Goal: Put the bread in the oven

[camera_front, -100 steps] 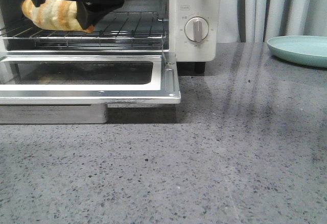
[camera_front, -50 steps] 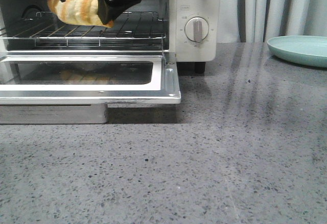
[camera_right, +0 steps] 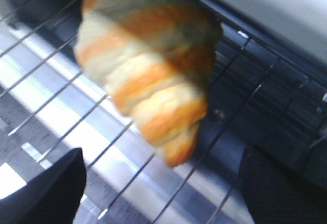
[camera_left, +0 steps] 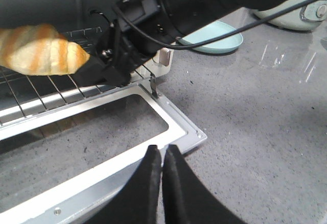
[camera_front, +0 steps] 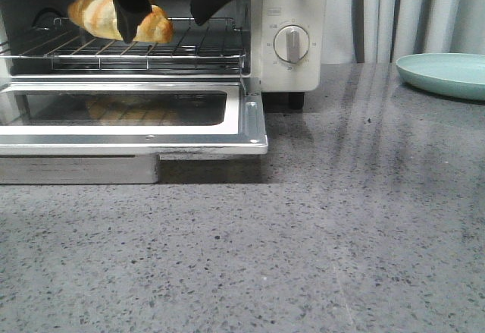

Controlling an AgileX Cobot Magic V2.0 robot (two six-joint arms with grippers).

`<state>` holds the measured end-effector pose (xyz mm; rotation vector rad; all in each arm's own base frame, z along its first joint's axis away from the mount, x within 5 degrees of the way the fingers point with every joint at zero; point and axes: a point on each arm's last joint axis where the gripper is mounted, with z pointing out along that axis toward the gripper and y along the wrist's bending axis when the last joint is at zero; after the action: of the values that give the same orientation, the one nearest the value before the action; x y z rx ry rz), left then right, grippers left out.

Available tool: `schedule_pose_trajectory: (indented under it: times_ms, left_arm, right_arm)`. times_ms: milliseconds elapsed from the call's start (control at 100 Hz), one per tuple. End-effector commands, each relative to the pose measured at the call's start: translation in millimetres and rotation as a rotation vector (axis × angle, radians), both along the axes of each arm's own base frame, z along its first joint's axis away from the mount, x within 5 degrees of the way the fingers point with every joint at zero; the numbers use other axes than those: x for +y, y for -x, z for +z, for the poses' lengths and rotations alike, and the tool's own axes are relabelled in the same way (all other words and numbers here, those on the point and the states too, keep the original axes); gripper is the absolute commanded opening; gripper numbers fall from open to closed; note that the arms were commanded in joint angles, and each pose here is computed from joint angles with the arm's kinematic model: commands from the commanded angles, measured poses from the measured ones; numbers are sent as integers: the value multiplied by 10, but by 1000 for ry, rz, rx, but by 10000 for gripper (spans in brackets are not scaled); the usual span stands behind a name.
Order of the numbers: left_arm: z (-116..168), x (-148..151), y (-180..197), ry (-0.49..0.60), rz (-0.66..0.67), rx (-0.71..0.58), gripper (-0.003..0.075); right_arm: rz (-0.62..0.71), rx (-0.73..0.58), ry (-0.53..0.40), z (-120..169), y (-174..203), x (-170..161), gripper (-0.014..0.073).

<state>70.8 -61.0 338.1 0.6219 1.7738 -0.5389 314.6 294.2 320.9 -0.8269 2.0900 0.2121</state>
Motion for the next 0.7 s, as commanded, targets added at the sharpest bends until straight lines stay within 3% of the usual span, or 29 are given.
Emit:
schedule_pose_trajectory:
  times_ms: [0,200,340,500,620,690]
  left_arm:
    - [163,14,-28,86,38,-78,-22]
    - [231,42,-64,114,81,-161,-22]
    - [195,65,-103,153,125,-213,-22]
    - [48,134,-117,194,198,-279,-22]
    - [-104,155,-128,185,224,-270,-21]
    - [-178,150,-138,173,224,-251,-22]
  right_arm:
    - [38,-89,-87,520,257,-30,481]
    - [143,-127,-50,661,740,40,179]
    - [186,-180,-58,733,1036,-230,-79]
    - [215,-320,-72,816,1497,-940,-67]
    - [203,-429,-47,705,1906,-1611,-67]
    - [175,-486,-93,647,2144,-1994,-67]
